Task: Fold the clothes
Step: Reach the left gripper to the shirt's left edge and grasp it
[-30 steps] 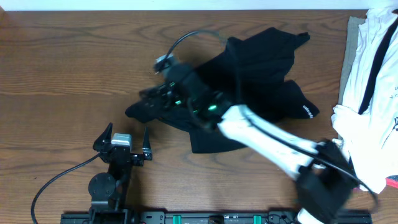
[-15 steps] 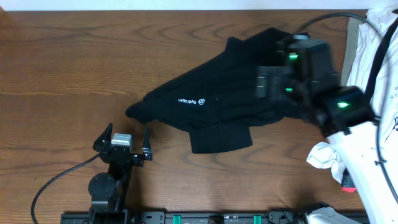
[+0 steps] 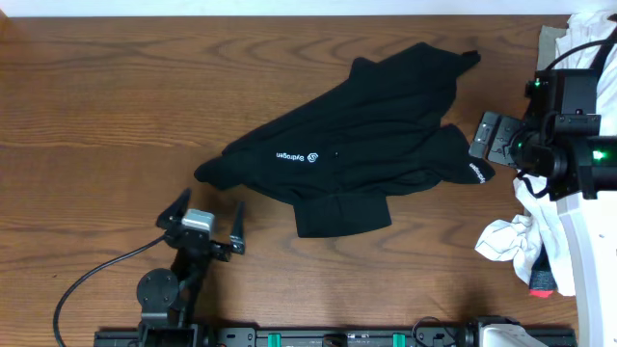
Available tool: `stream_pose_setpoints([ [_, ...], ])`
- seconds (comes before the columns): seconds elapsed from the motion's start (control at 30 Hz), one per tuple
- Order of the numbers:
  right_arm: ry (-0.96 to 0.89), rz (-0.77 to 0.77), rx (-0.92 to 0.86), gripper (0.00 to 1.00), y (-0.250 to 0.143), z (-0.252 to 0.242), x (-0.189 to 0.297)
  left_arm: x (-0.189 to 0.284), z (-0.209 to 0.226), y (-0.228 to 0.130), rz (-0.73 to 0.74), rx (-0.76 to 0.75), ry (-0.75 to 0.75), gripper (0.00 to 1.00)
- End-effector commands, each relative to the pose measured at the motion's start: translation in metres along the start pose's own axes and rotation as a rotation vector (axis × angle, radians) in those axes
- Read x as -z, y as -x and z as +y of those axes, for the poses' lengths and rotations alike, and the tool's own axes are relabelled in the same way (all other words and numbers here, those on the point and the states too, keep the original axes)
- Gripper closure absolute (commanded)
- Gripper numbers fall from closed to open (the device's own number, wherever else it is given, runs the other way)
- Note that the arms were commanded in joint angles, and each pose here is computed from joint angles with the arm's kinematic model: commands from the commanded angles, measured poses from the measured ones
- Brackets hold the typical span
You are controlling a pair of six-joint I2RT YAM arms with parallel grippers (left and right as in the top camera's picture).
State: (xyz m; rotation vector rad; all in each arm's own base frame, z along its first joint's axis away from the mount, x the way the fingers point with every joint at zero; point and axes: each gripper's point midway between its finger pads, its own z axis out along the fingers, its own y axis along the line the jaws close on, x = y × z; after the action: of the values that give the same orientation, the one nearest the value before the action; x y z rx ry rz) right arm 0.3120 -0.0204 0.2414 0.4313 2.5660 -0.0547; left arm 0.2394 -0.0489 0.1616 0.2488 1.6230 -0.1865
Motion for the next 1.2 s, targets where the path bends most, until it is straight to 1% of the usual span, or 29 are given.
stream_pose_setpoints([
  [0.0,-0.009,0.0,-0.002,0.01,0.0,-0.003,0.0,0.003,-0.033,0.001,0.006,0.154,-0.192,0.02],
  [0.07,-0.009,0.0,-0.002,0.01,0.0,-0.003,0.0,0.005,-0.033,0.012,-0.007,0.233,-0.194,0.02],
  [0.13,-0.009,0.0,-0.001,0.01,0.0,-0.003,0.0,0.009,-0.034,0.03,-0.035,0.276,-0.206,0.02],
  [0.23,-0.009,0.0,-0.002,0.01,0.0,-0.003,0.0,0.014,-0.04,0.057,-0.063,0.265,-0.248,0.02],
  [0.3,-0.009,0.0,-0.002,0.01,0.0,-0.003,0.0,0.014,-0.041,0.07,-0.047,0.27,-0.253,0.02],
  [0.4,-0.009,0.0,-0.002,0.01,0.0,-0.003,0.0,0.01,-0.044,0.082,0.04,0.302,-0.276,0.02],
  [0.5,-0.009,0.0,-0.002,0.01,0.0,-0.003,0.0,-0.001,-0.048,0.086,0.172,0.356,-0.308,0.02],
  [0.67,-0.009,0.0,-0.002,0.01,0.0,-0.003,0.0,-0.023,-0.048,0.084,0.421,0.449,-0.3,0.02],
  [0.87,-0.009,0.0,-0.002,0.01,0.0,-0.003,0.0,-0.048,-0.064,0.082,0.667,0.433,-0.35,0.02],
  [1.0,-0.009,0.0,-0.002,0.01,0.0,-0.003,0.0,-0.065,-0.067,0.061,0.819,0.395,-0.292,0.02],
  [1.17,-0.009,0.0,-0.002,0.01,0.0,-0.003,0.0,-0.082,-0.079,0.029,0.924,0.399,-0.309,0.02],
])
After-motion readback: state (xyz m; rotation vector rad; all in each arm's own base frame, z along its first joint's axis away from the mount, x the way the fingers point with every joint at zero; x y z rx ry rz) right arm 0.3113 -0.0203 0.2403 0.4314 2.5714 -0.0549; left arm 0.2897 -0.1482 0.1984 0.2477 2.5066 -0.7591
